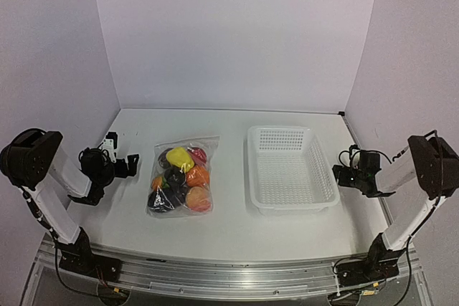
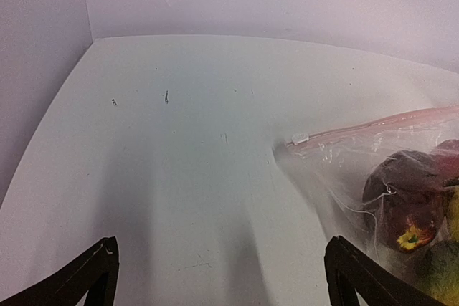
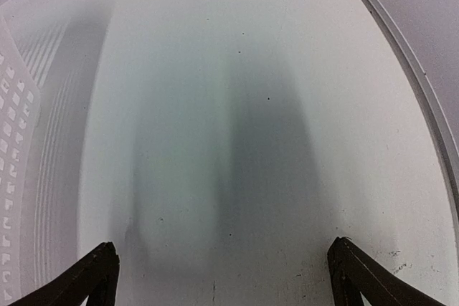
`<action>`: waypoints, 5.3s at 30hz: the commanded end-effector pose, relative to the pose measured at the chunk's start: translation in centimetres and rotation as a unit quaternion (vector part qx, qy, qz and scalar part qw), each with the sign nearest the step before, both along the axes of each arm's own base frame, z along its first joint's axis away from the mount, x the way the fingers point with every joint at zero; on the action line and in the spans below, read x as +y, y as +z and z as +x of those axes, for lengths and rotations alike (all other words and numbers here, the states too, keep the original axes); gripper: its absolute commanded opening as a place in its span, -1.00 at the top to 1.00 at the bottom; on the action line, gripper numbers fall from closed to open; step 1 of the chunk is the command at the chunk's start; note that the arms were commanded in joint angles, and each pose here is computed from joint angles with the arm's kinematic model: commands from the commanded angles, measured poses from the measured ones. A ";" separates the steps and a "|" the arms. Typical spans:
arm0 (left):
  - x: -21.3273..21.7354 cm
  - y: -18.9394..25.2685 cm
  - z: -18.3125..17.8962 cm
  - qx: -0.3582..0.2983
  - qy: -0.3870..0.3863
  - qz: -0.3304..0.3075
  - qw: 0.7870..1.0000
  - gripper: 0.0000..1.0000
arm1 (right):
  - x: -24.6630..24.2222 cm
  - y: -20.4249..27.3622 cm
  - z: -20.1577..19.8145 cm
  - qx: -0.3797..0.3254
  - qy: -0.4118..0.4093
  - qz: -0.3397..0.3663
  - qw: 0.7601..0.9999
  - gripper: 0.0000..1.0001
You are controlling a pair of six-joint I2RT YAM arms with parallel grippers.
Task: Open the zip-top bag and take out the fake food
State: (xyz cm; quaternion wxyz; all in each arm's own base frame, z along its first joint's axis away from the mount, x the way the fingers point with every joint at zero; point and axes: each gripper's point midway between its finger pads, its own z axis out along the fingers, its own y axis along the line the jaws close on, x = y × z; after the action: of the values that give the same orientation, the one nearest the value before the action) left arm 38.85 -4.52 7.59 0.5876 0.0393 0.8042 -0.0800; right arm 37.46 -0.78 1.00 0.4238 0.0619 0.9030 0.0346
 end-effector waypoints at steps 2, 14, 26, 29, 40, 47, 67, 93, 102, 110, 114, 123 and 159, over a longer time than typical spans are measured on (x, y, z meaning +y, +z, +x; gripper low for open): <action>-0.2 2.4 0.8 -0.040 -0.005 -0.003 0.999 -0.99 | 0.4 -0.1 -0.2 0.003 0.009 0.010 1.000 -0.97; -4.5 5.3 4.7 0.110 -0.119 -0.037 0.986 -0.97 | -2.0 1.2 -0.1 0.004 -0.065 -0.011 0.998 -0.97; -9.9 1.1 6.9 0.467 -0.159 -0.355 0.794 -0.64 | 0.1 13.5 2.6 0.020 -0.045 0.064 0.997 -0.82; -9.8 0.4 7.3 0.479 -0.135 -0.378 0.781 -0.72 | 2.3 16.6 3.8 0.014 -0.008 0.118 0.993 -0.61; -11.8 -3.7 6.2 0.519 -0.112 -0.394 0.750 -0.67 | 8.7 20.8 4.3 -0.024 0.069 0.109 0.991 -0.52; -11.8 -3.6 8.1 0.503 -0.105 -0.411 0.752 0.80 | 11.2 22.0 4.6 -0.034 0.095 0.107 0.989 -0.52; -19.2 23.1 0.1 -0.012 -0.421 0.064 0.905 1.00 | 32.6 35.5 1.9 -0.130 0.369 0.170 0.904 -0.56; -22.4 24.9 -7.7 -0.161 -0.510 0.171 0.827 1.00 | 52.1 30.2 -4.0 -0.146 0.624 0.108 0.760 -0.51; -22.9 25.6 -7.8 -0.132 -0.522 0.139 0.831 1.00 | 53.2 28.9 -3.8 -0.147 0.643 0.103 0.744 0.96; -20.3 26.9 -8.5 -0.067 -0.583 0.078 0.806 -0.68 | 50.9 31.4 -7.2 -0.225 0.706 0.038 0.671 1.00; -19.1 26.1 -9.7 -0.066 -0.624 0.120 0.769 -0.74 | 50.2 33.3 -9.5 -0.265 0.742 0.030 0.615 1.00; -20.1 27.9 -11.5 -0.055 -0.652 0.120 0.747 -0.69 | 50.4 35.8 -9.2 -0.308 0.739 0.012 0.599 1.00; -21.4 30.1 -10.0 -0.078 -0.608 0.091 0.785 1.00 | 51.8 36.0 -5.8 -0.296 0.671 -0.009 0.680 1.00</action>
State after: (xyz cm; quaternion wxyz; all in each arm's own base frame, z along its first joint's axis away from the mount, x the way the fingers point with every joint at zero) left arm 29.76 -26.34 36.11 0.4457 0.5666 0.5916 -0.3610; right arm 31.92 50.69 33.91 0.4993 -0.5896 0.5551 0.3082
